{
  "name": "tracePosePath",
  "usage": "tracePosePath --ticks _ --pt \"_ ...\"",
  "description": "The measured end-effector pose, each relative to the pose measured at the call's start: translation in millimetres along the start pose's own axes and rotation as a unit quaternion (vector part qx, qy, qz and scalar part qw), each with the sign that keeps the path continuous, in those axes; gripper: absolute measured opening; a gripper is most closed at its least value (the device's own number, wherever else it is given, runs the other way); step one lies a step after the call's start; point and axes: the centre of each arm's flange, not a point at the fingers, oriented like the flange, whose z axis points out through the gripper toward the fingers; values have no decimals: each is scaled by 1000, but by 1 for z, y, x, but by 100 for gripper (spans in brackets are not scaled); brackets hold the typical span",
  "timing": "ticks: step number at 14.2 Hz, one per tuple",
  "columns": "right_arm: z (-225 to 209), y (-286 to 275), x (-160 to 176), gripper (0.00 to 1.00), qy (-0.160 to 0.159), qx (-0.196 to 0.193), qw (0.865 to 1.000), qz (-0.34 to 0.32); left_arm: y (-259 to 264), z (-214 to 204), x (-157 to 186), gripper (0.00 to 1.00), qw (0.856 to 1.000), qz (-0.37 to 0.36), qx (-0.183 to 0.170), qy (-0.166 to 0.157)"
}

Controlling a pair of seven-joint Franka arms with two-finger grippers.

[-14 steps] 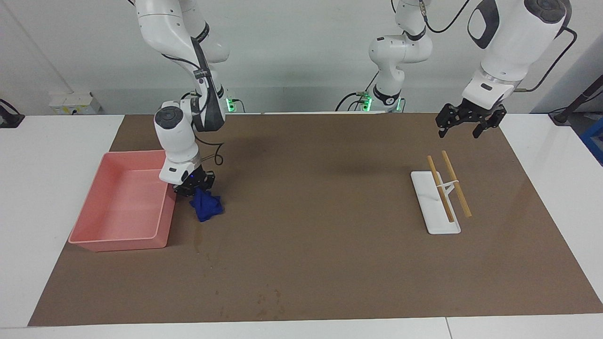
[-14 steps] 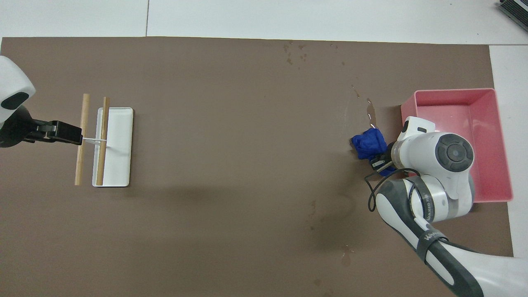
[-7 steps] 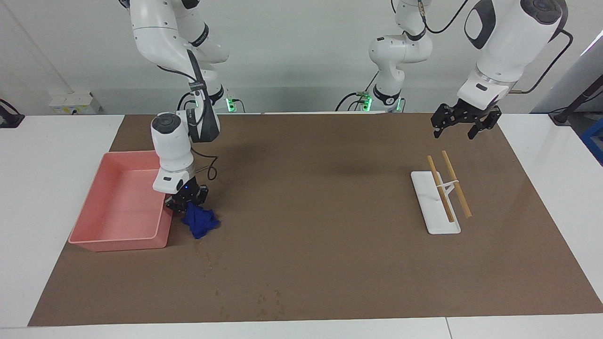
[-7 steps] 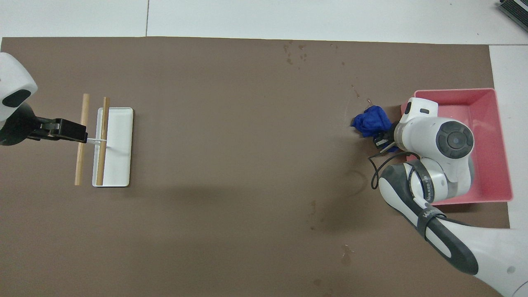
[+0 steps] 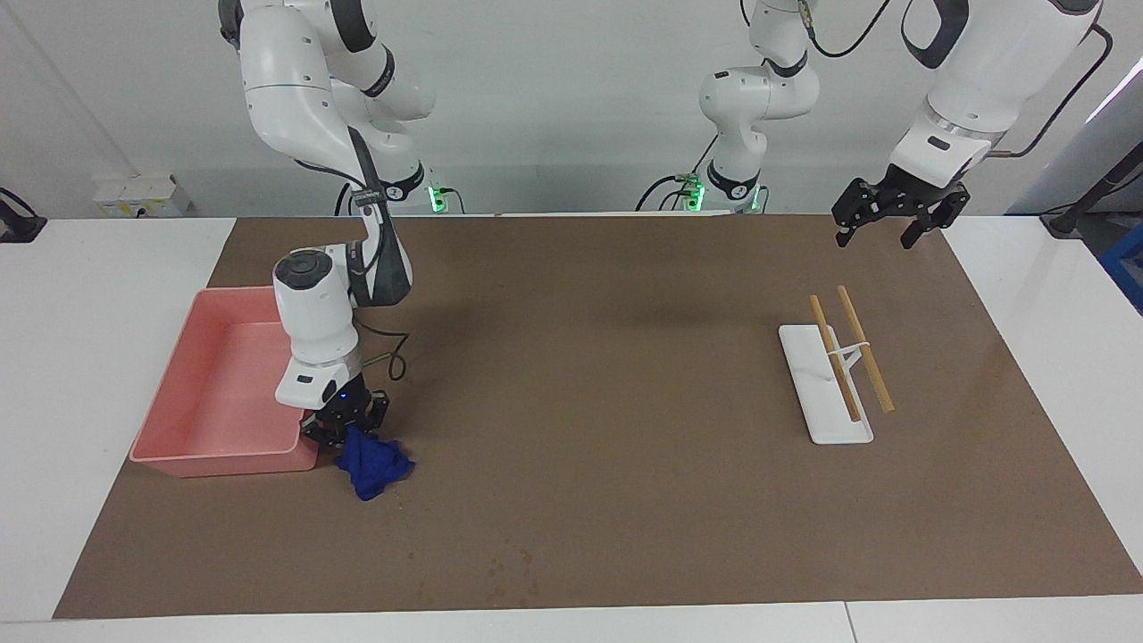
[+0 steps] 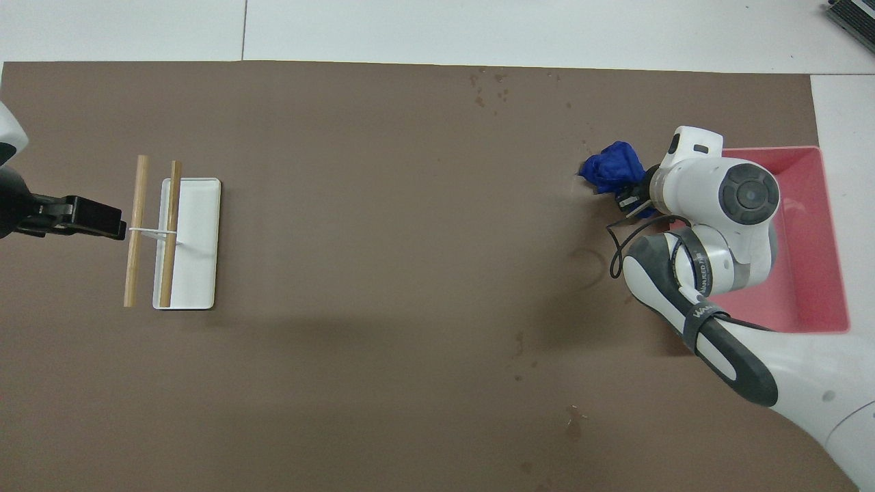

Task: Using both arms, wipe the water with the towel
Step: 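Carry the blue cloth with the right gripper over the pink bin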

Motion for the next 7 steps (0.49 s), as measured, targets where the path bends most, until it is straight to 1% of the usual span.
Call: tracePosePath --ticks 3,7 --pt "5 2 13 22 7 -5 1000 -9 0 0 0 100 1000 0 0 -2" --pt "6 3 17 22 10 -5 1000 -10 1 0 0 100 1000 0 0 -2"
